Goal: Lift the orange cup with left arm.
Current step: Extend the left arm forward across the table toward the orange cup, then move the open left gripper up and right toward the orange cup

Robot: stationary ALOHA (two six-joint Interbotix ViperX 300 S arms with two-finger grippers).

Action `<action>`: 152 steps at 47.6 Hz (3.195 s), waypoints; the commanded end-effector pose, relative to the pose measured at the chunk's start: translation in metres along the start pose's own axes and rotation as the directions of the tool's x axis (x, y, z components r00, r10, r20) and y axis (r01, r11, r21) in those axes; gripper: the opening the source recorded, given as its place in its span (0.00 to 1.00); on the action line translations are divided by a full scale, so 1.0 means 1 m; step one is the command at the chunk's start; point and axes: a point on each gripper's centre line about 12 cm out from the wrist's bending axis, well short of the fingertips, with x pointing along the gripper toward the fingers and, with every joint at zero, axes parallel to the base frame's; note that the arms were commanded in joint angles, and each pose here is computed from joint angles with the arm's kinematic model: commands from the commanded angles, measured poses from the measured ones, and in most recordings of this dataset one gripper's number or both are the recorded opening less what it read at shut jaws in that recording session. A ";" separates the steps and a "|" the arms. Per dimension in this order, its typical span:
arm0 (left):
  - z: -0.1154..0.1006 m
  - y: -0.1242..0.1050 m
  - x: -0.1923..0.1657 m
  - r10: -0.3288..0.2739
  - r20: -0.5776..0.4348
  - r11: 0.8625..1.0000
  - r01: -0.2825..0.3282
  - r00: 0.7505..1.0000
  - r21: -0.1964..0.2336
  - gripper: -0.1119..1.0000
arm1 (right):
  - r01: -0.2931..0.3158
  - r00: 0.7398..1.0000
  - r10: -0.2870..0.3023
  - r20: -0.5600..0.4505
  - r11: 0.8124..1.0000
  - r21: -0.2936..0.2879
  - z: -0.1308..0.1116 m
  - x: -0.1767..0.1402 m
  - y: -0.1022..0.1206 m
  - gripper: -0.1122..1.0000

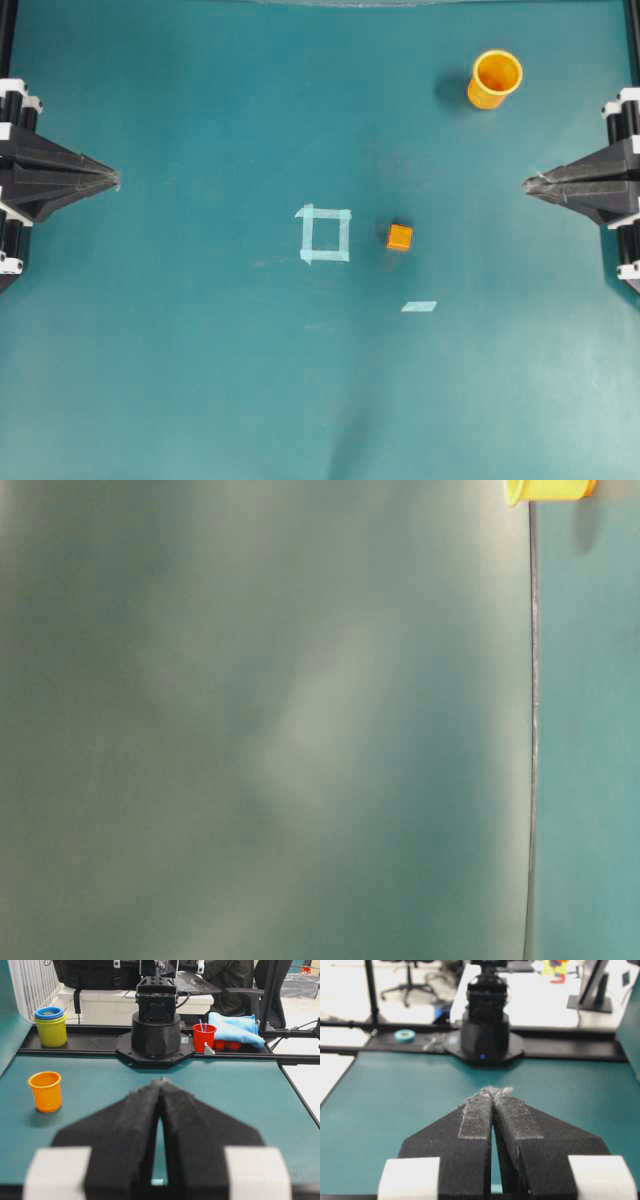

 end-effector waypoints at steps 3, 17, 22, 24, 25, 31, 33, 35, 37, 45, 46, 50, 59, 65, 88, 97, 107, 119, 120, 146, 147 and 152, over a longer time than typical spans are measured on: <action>0.001 0.000 0.003 0.002 -0.057 1.000 -0.002 0.998 0.003 0.13 | -0.001 0.999 0.001 0.034 1.000 -0.002 0.018 0.004 0.000 0.10; 0.002 0.010 0.008 0.048 -0.101 0.999 -0.048 0.994 0.001 0.15 | 0.000 1.000 0.000 -0.025 1.000 -0.005 0.023 0.007 0.000 0.10; -0.002 0.014 0.013 0.065 -0.122 0.998 -0.068 0.990 -0.017 0.15 | 0.000 1.000 0.000 -0.025 1.000 -0.005 0.023 0.007 0.000 0.10; -0.004 0.015 0.016 0.071 -0.130 0.997 -0.075 0.989 -0.024 0.16 | 0.000 1.000 0.000 -0.025 1.000 -0.005 0.023 0.007 0.000 0.10; -0.006 0.016 0.018 0.073 -0.136 0.997 -0.077 0.988 -0.029 0.16 | 0.000 1.000 0.000 -0.025 1.000 -0.005 0.023 0.007 0.000 0.10; -0.018 0.021 0.033 0.089 -0.180 0.994 -0.099 0.980 -0.050 0.21 | 0.000 1.000 0.000 -0.026 1.000 -0.005 0.023 0.007 0.000 0.10; -0.022 0.023 0.038 0.093 -0.195 0.993 -0.105 0.976 -0.052 0.24 | 0.000 1.000 0.000 -0.028 1.000 -0.003 0.023 0.007 0.000 0.10; -0.028 0.024 0.045 0.094 -0.214 0.993 -0.108 0.972 -0.052 0.29 | 0.000 1.000 0.000 -0.029 1.000 -0.006 0.023 0.007 0.000 0.10; -0.032 0.025 0.055 0.096 -0.229 0.993 -0.110 0.969 -0.052 0.34 | 0.000 1.000 0.000 -0.029 1.000 -0.005 0.023 0.007 0.000 0.10; -0.051 0.031 0.096 0.098 -0.307 0.992 -0.119 0.946 -0.050 0.67 | -0.001 1.000 0.001 -0.031 1.000 -0.005 0.023 0.007 0.000 0.10; -0.053 0.031 0.101 0.099 -0.316 0.991 -0.121 0.944 -0.051 0.71 | 0.000 1.000 0.000 -0.031 1.000 -0.005 0.023 0.007 0.000 0.10; -0.061 0.034 0.124 0.099 -0.351 0.991 -0.123 0.931 -0.048 0.79 | 0.000 0.999 0.000 -0.032 1.000 -0.003 0.022 0.007 0.000 0.10; -0.083 0.042 0.175 0.102 -0.444 0.991 -0.130 0.890 -0.034 0.86 | 0.001 0.999 0.000 -0.038 1.000 0.001 0.021 0.008 0.000 0.10; -0.092 0.049 0.198 0.110 -0.482 0.989 -0.143 0.869 -0.033 0.87 | 0.001 0.999 0.000 -0.043 1.000 0.005 0.020 0.008 0.000 0.10; -0.124 0.077 0.248 0.149 -0.512 0.980 -0.197 0.846 -0.040 0.87 | 0.001 0.998 0.000 -0.067 1.000 0.003 0.014 0.011 0.000 0.10; -0.138 0.084 0.271 0.154 -0.514 0.978 -0.203 0.844 -0.039 0.87 | 0.001 0.997 0.000 -0.072 1.000 0.005 0.013 0.011 0.000 0.10; -0.139 0.088 0.292 0.156 -0.494 0.976 -0.210 0.855 -0.055 0.87 | 0.000 0.996 0.000 -0.092 1.000 0.003 0.010 0.013 0.000 0.10; -0.137 0.091 0.316 0.157 -0.463 0.967 -0.232 0.872 -0.108 0.87 | 0.001 0.995 0.000 -0.095 1.000 0.005 0.009 0.013 0.000 0.10; -0.137 0.091 0.318 0.156 -0.461 0.967 -0.230 0.874 -0.109 0.87 | -0.001 0.995 0.001 -0.095 1.000 0.005 0.009 0.013 0.000 0.10; -0.140 0.093 0.350 0.152 -0.449 0.969 -0.222 0.881 -0.109 0.86 | 0.000 0.995 0.000 -0.100 1.000 0.000 0.007 0.013 0.000 0.10; -0.141 0.094 0.351 0.153 -0.453 0.968 -0.224 0.879 -0.109 0.86 | -0.002 0.995 0.002 -0.101 1.000 0.000 0.007 0.013 0.000 0.10; -0.144 0.101 0.353 0.163 -0.470 0.965 -0.239 0.867 -0.106 0.86 | 0.000 0.995 0.000 -0.101 1.000 0.000 0.007 0.013 0.000 0.10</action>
